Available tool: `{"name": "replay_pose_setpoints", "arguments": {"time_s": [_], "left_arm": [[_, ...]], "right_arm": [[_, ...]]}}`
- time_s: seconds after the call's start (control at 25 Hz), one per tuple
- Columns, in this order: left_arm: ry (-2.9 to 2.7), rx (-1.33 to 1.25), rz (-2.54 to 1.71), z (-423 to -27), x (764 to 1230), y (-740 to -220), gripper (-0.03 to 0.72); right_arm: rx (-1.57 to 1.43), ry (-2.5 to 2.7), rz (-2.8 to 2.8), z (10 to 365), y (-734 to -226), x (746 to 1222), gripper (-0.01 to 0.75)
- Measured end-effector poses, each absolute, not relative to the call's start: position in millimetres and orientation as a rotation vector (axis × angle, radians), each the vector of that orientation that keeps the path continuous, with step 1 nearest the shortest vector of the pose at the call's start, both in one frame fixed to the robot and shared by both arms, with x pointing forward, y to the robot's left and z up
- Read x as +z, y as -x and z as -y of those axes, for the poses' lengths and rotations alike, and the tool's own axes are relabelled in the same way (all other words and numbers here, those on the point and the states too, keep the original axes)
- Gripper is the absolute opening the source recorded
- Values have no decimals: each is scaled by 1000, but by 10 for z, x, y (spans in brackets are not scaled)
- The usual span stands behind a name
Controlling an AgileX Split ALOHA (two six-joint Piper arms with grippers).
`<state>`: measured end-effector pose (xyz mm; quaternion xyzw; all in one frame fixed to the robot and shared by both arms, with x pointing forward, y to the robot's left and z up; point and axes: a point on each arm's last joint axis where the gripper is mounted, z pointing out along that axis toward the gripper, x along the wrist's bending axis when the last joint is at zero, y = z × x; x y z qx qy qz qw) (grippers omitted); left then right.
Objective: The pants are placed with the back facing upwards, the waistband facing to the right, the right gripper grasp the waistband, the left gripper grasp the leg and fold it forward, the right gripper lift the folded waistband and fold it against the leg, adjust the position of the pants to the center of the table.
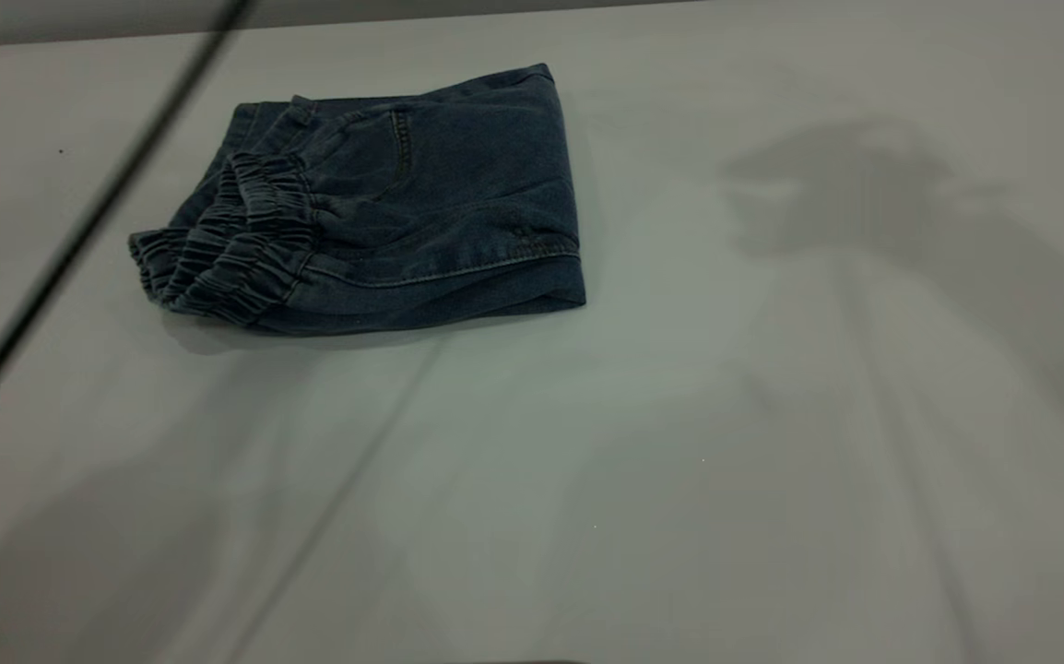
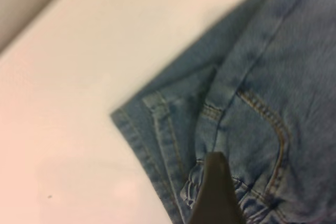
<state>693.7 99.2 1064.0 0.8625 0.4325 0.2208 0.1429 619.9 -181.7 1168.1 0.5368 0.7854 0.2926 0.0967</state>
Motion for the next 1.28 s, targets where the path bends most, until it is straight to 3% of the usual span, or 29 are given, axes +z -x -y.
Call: {"name": "replay_pose_setpoints", "arguments": {"time_s": [0.24,0.56,0.96,1.28], "left_arm": [[-2308,715,-1270,-1195,11459,-6520,506],[-2238,734,-1283,-1673,12041,-5529,506],[-2058,755,-1233,-2452,12234,-3820,506],[-1900,833,-1163,-2964,11815,-2755,506]], "right_arm": [[970,-1599,-2185,1948,-5756,12226,573],[1161,-1560,-2092,2150,-4755,12705,573],[1181,-1540,-2073,2498,-3364,12308,573],[1110,-1575,-2097,2650,-2846,11641,573]]}}
